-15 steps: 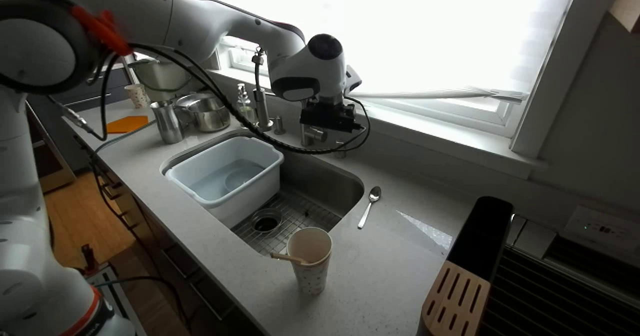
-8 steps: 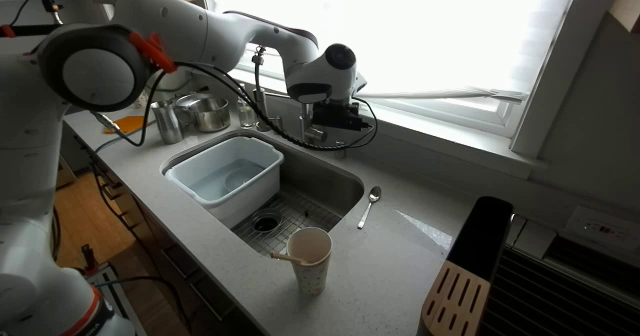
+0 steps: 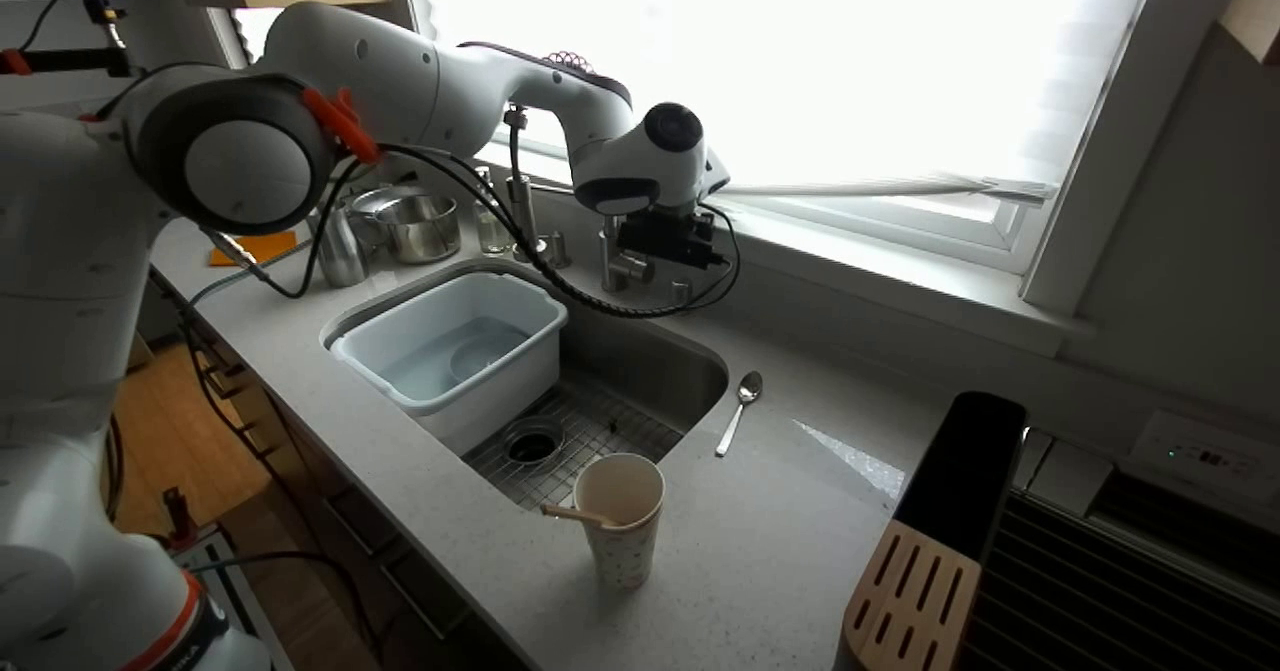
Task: Open the tap and rinse the spoon
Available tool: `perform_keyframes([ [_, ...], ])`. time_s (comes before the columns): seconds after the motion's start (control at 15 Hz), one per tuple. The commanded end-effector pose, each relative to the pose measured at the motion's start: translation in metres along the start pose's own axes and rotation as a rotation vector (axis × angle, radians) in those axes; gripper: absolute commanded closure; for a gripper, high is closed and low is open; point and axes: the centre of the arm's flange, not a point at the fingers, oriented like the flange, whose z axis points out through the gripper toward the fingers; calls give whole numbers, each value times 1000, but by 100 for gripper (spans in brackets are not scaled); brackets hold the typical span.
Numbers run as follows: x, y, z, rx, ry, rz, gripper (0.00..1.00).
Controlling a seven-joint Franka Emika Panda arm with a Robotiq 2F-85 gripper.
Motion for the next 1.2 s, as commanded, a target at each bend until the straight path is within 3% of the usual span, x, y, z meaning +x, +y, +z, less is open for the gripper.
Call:
perform_keyframes([
  [0.0,0,-10,3,-24,-5,71,0],
  [0.6,-1,-23,19,12,-22,128,0],
  [0.87,-5,-23,23,-54,-34,114,2],
  [1.0,-6,-20,21,-87,-35,110,15],
  [1.07,-6,-19,19,-101,-32,109,30],
  [1.13,-6,-19,18,-109,-32,106,37],
])
